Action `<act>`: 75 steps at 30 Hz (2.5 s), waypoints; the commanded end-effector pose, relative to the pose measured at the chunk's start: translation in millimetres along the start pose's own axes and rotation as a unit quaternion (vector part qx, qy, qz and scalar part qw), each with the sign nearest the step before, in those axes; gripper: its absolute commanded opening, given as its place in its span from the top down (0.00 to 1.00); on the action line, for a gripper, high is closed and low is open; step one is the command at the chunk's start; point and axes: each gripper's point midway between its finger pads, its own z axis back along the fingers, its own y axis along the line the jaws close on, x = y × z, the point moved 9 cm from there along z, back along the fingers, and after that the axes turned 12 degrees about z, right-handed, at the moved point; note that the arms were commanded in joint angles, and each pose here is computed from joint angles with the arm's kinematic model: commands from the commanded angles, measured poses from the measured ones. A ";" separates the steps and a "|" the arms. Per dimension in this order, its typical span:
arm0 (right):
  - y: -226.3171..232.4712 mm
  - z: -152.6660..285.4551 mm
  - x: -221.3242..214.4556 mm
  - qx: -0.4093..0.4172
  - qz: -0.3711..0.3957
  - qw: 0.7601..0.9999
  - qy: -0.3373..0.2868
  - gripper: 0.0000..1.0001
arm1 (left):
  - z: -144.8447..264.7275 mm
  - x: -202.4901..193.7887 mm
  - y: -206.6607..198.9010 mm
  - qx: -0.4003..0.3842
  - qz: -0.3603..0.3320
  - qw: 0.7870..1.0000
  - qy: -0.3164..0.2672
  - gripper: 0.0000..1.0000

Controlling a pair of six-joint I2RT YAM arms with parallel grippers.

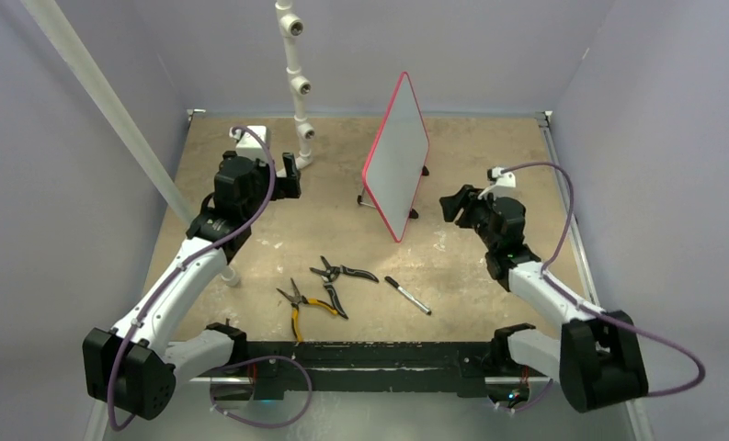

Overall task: Write a sentence on the whiteboard
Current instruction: Move the whiteboard to the center of the board.

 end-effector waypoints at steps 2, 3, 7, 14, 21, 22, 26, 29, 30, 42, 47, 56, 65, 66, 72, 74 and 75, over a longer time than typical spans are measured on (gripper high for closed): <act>13.0 -28.0 -5.8 0.083 -0.021 0.996 0.012 0.47 | -3.4 3.1 -9.2 -0.056 -0.009 0.998 -0.004 0.03; 13.1 -34.5 -9.7 0.088 -0.020 0.996 0.025 0.49 | -4.1 1.8 -9.7 -0.060 -0.008 0.998 -0.002 0.04; 11.4 -56.7 -26.8 0.093 -0.024 0.993 0.067 0.54 | -6.3 -2.0 -11.2 -0.070 -0.004 0.998 0.004 0.04; 15.6 -84.9 -43.7 0.127 -0.022 0.986 0.103 0.63 | -8.3 -4.6 -13.8 -0.085 -0.007 0.996 0.016 0.05; 18.2 -105.9 -57.9 0.134 -0.013 0.982 0.134 0.68 | -8.8 -5.0 -13.4 -0.085 -0.011 0.996 0.018 0.05; 17.9 -107.5 -60.1 0.134 -0.012 0.981 0.137 0.68 | -8.8 -5.4 -13.1 -0.084 -0.012 0.996 0.019 0.05; 20.7 -111.1 -67.7 0.139 -0.004 0.979 0.148 0.68 | -8.9 -5.0 -13.1 -0.083 -0.012 0.996 0.019 0.05; 28.0 -111.8 -73.4 0.153 0.011 0.976 0.156 0.69 | -9.1 -5.7 -13.0 -0.083 -0.012 0.996 0.021 0.05; 31.5 -111.8 -75.8 0.160 0.017 0.974 0.161 0.70 | -9.3 -5.8 -12.9 -0.083 -0.012 0.996 0.021 0.05; 83.7 -98.4 -111.3 0.194 0.049 0.956 0.215 0.73 | -8.3 -4.9 -13.1 -0.082 -0.011 0.996 0.022 0.05; 104.5 -89.4 -116.0 0.221 0.041 0.951 0.211 0.73 | -7.8 -4.5 -13.3 -0.082 -0.010 0.996 0.021 0.05; 115.4 -77.4 -104.0 0.202 0.055 0.964 0.167 0.70 | -2.9 0.8 -10.5 -0.065 -0.008 0.998 0.005 0.06; 139.7 -68.1 -89.0 0.195 0.081 0.969 0.126 0.57 | -3.0 0.6 -12.3 -0.073 -0.004 0.997 0.006 0.06; 143.1 -68.0 -87.8 0.189 0.078 0.971 0.122 0.56 | -3.2 0.5 -12.2 -0.073 -0.004 0.997 0.007 0.06; 149.8 -76.9 -93.2 0.145 0.083 0.977 0.130 0.55 | -3.9 -0.4 -12.0 -0.072 -0.004 0.997 0.008 0.06; 151.9 -79.2 -94.2 0.140 0.086 0.978 0.131 0.56 | -3.9 -0.4 -11.9 -0.072 -0.004 0.997 0.008 0.06; 152.8 -79.8 -94.6 0.138 0.087 0.978 0.131 0.56 | -3.5 -0.1 -11.9 -0.072 -0.004 0.997 0.007 0.06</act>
